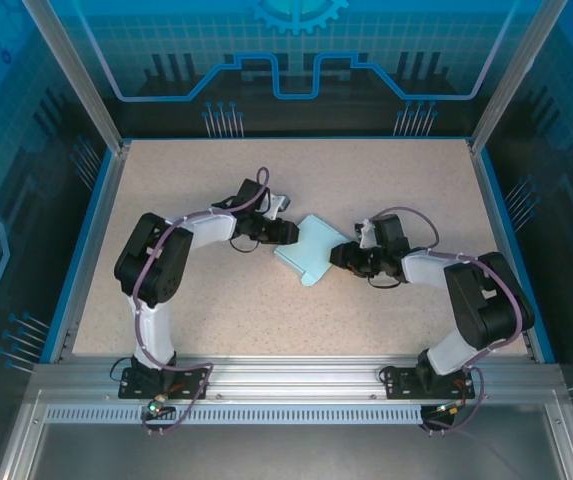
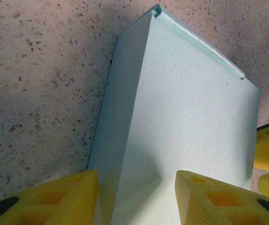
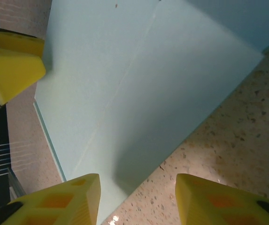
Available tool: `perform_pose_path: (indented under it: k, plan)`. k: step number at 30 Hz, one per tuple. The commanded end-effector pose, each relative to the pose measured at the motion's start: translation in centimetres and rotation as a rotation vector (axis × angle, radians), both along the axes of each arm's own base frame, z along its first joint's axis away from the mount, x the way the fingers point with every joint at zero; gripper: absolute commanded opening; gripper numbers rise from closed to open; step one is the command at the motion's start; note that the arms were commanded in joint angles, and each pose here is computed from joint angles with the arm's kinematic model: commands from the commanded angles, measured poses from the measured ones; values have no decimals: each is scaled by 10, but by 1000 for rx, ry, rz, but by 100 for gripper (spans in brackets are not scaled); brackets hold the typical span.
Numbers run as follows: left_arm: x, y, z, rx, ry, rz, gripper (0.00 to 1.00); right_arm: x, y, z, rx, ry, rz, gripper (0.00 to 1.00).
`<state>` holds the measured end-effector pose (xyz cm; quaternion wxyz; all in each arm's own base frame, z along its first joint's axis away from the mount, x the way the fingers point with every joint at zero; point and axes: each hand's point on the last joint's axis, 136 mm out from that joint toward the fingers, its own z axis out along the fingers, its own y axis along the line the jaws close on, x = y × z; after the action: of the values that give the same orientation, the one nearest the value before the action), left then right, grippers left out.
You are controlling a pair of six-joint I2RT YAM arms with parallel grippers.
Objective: Fold the paper box
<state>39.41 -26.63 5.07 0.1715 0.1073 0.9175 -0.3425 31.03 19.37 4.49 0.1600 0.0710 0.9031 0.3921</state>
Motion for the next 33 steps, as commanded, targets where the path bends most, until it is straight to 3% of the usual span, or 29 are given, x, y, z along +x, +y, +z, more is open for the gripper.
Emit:
perform_pose_path:
  k: [1, 12, 21, 33]
  plan:
    - [5, 4, -3, 31, 2, -1, 46, 6, 6, 3, 70, 0, -24, 44]
    - [4, 9, -7, -10, 90, 20, 34, 20, 13, 2, 146, -21, -60, 29]
    - [-4, 16, -18, -41, 172, 51, 31, 30, 17, 22, 202, -75, -78, 11]
    - [-13, 10, -20, -87, 219, 23, 32, 33, 22, 62, 239, -143, -83, 7]
